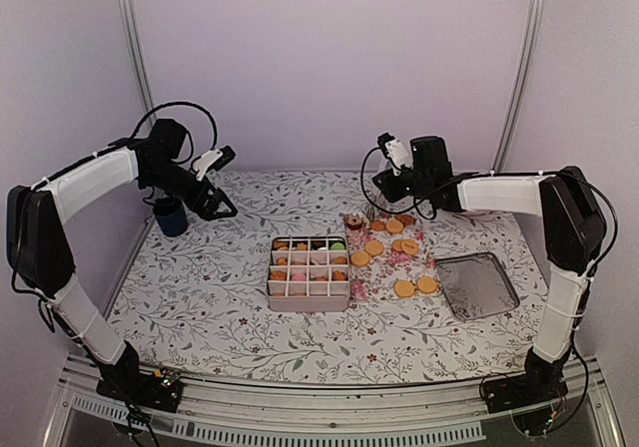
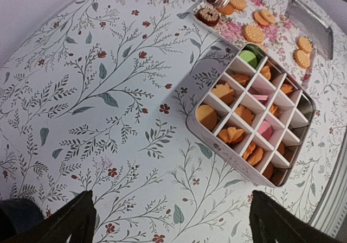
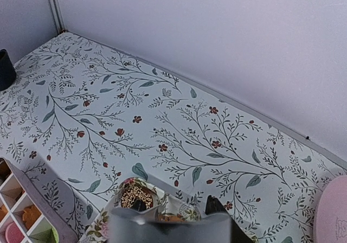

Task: Pack the cookies
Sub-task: Position the fake cookies on the plate.

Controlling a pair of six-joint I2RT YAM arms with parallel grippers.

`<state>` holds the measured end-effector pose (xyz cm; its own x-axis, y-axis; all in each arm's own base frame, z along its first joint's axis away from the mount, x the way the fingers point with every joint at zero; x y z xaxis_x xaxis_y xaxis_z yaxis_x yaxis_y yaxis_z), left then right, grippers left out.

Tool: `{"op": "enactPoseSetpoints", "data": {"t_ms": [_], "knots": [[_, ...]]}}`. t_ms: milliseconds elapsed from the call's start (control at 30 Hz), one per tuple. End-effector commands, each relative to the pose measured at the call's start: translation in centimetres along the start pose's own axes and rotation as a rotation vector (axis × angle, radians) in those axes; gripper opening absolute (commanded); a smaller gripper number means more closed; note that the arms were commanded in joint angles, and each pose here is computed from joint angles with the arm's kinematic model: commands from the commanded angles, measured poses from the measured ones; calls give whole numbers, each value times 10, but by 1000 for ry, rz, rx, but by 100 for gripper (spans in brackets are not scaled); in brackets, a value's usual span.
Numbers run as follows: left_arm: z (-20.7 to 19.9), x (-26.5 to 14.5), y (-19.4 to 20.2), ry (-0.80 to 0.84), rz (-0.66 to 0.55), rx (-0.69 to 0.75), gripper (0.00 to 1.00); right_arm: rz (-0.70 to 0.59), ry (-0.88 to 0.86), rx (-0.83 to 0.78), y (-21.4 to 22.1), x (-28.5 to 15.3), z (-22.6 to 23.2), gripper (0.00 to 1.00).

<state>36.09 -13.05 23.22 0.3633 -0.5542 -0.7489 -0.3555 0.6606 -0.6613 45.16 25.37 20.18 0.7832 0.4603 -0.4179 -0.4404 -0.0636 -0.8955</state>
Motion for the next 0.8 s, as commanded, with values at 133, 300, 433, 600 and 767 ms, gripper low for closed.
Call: {"op": "enactPoseSetpoints", "data": {"t_ms": [133,300,433,600,767], "knots": [[2,0,2,3,0,-4,99,-15,7,-14,2,-1,-6,35],[3,-1,-1,1,-8,-5,99,6,-3,-7,13,-15,-5,35],[3,-2,-2,1,-13,-8,99,20,-22,5,22,-29,-4,35],[3,-3,-5,4,-23,-14,99,23,-37,16,26,-41,-2,35],[3,-5,-6,5,-27,-14,99,19,-48,24,23,-50,0,35]]}}
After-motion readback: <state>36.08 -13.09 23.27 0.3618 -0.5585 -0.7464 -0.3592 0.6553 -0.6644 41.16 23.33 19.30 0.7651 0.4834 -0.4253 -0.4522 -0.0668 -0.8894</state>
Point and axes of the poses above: each gripper's point midway between its finger pads, its own x axis out along the fingers, its own z axis along the line the jaws close on, y = z × x, the point moved 6 cm from there along -x, back along the fingers, and after that the axes turned 14 degrees about x, right-handed, at the moved point
